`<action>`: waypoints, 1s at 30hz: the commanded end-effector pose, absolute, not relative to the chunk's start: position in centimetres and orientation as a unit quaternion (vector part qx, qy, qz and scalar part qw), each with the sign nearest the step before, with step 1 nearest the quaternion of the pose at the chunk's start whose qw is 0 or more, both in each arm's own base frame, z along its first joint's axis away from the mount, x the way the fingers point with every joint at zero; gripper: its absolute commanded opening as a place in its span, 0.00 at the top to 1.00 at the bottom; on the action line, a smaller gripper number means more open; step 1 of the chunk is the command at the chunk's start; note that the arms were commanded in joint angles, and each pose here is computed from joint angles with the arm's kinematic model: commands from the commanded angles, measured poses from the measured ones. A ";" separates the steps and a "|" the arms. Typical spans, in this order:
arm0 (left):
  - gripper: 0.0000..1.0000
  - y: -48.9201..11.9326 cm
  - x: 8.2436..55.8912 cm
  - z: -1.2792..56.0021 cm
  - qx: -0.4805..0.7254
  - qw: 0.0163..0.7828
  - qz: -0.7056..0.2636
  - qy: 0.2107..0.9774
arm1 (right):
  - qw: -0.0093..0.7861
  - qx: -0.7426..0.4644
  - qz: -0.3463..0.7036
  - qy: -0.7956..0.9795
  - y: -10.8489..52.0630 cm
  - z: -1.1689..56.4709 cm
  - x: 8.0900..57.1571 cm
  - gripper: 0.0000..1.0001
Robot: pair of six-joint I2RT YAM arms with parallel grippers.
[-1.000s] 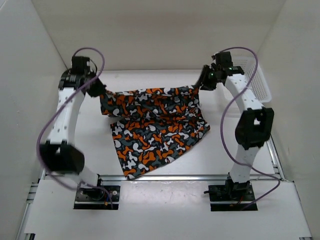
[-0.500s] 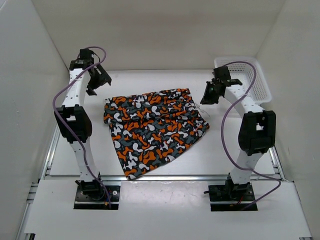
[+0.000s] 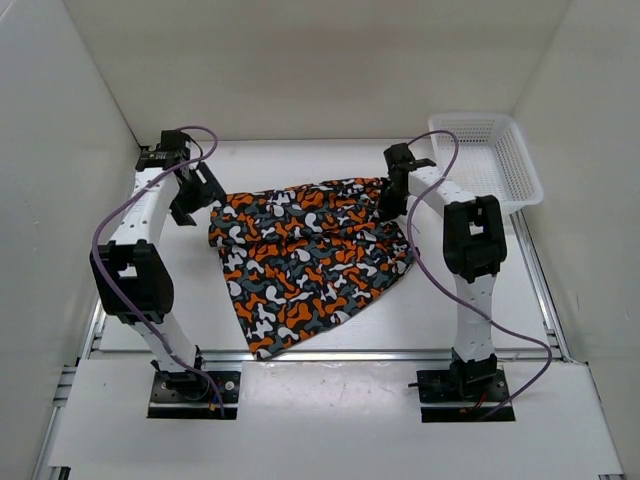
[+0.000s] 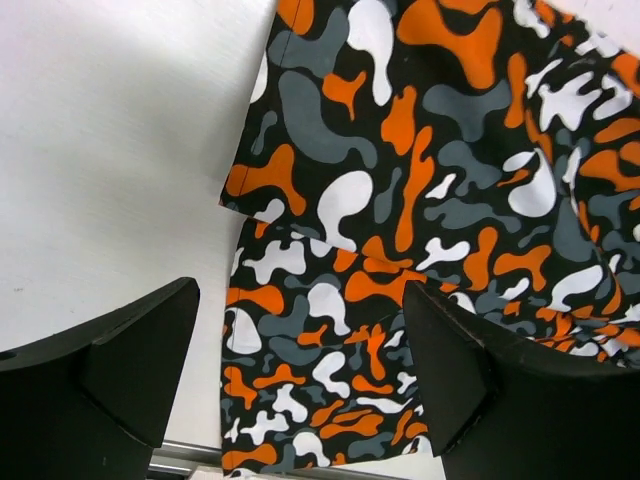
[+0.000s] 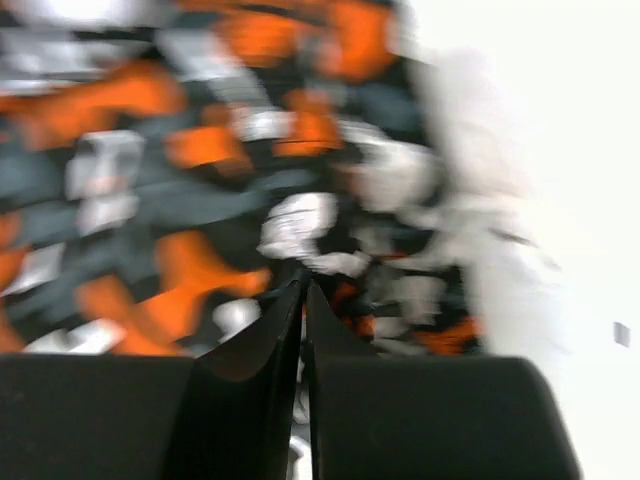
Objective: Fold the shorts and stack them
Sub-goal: Flatten the shorts out, then fold the shorts
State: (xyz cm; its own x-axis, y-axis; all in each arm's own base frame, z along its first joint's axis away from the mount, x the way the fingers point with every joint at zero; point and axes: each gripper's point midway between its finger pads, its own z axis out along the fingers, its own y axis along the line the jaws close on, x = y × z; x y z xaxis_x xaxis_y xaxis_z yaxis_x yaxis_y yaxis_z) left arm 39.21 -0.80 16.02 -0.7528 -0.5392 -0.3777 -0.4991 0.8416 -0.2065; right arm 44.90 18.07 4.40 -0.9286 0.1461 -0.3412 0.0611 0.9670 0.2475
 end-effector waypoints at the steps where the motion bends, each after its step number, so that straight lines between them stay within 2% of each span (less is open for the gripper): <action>1: 0.06 -2.2 39.0 17.0 -0.252 0.231 -0.068 0.937 | 0.161 0.096 0.026 0.982 14.2 2.1 44.1 0.91; 3: 0.06 -2.9 38.9 17.4 -0.245 0.234 -0.076 0.938 | 0.155 0.110 0.004 0.982 13.7 1.1 44.7 0.91; 6: 0.06 -4.9 37.2 17.5 -0.220 0.223 -0.084 0.946 | 0.168 0.110 0.015 0.980 14.0 2.6 44.9 0.78; 7: 0.05 -5.4 36.7 17.5 -0.214 0.222 -0.085 0.948 | 0.181 0.110 0.027 0.977 14.2 3.5 45.2 0.71; 8: 0.05 -6.3 35.8 17.4 -0.202 0.215 -0.086 0.952 | 0.201 0.109 0.041 0.973 14.6 4.6 45.7 0.52; 10: 0.04 -7.1 33.6 16.6 -0.203 0.202 -0.088 0.954 | 0.239 0.111 0.077 0.962 15.3 8.6 45.7 0.34; 11: 0.02 -7.9 32.4 16.1 -0.194 0.189 -0.088 0.958 | 0.271 0.110 0.091 0.952 15.3 11.7 45.8 0.21; 13: 0.02 -8.8 29.2 14.6 -0.198 0.163 -0.091 0.962 | 0.284 0.106 0.096 0.948 14.9 13.4 44.6 0.14; 14: 0.02 -10.2 27.6 14.1 -0.181 0.150 -0.098 0.967 | 0.306 0.107 0.100 0.941 14.5 15.7 43.9 0.12; 16: 0.04 -11.2 23.9 12.2 -0.185 0.117 -0.100 0.971 | 0.299 0.112 0.095 0.943 13.5 15.2 42.0 0.12; 17: 0.04 -11.7 22.6 11.5 -0.184 0.103 -0.103 0.972 | 0.310 0.117 0.098 0.938 12.7 16.4 41.0 0.14; 22: 0.07 -15.4 15.3 8.2 -0.172 0.027 -0.127 0.977 | 0.278 0.139 0.136 0.941 11.6 14.7 35.4 0.23; 26: 0.07 -17.7 12.4 6.5 -0.131 -0.006 -0.125 0.983 | 0.227 0.150 0.136 0.953 10.7 10.8 31.4 0.25; 28: 0.09 -18.4 11.7 5.0 -0.116 -0.028 -0.106 0.987 | 0.215 0.160 0.153 0.951 10.7 10.3 30.4 0.29; 29: 0.13 -17.9 11.9 4.1 -0.114 -0.023 -0.079 0.990 | 0.198 0.159 0.155 0.955 10.8 9.0 29.4 0.29; 30: 0.31 -17.7 12.2 3.5 -0.121 -0.023 -0.067 0.990 | 0.195 0.170 0.162 0.952 10.6 8.8 29.2 0.32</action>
